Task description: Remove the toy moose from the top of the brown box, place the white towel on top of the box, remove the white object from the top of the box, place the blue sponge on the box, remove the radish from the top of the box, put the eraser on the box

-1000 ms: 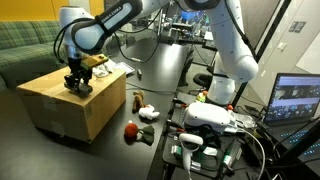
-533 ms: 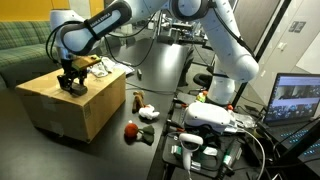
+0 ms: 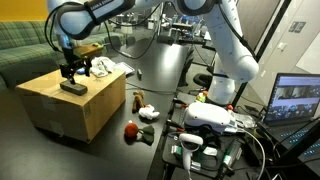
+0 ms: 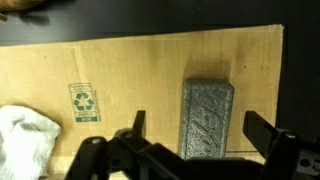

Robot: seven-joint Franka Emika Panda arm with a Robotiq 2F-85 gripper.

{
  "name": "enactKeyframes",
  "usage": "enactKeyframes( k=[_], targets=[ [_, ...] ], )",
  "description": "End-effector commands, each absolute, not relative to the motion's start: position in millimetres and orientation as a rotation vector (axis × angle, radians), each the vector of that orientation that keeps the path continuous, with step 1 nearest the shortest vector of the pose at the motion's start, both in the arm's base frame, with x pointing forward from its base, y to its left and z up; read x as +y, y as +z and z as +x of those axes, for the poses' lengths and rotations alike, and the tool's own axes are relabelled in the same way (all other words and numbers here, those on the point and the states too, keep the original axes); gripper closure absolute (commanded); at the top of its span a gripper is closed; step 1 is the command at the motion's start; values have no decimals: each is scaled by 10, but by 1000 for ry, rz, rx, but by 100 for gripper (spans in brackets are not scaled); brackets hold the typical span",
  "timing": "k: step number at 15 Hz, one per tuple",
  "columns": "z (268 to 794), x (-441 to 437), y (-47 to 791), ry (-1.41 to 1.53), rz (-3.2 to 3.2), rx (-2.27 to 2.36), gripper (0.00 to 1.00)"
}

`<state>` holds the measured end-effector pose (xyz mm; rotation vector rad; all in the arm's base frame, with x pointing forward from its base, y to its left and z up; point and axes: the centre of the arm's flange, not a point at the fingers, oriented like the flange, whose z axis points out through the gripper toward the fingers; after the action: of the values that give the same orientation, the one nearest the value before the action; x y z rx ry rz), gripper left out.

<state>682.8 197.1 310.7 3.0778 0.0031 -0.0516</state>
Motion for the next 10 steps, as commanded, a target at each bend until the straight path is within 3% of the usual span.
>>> enactKeyframes(
  k=[1, 10],
  targets=[
    [6273, 1752, 3769, -111, 3083, 80, 0],
    [4904, 1202, 4519, -295, 3037, 95, 0]
  ],
)
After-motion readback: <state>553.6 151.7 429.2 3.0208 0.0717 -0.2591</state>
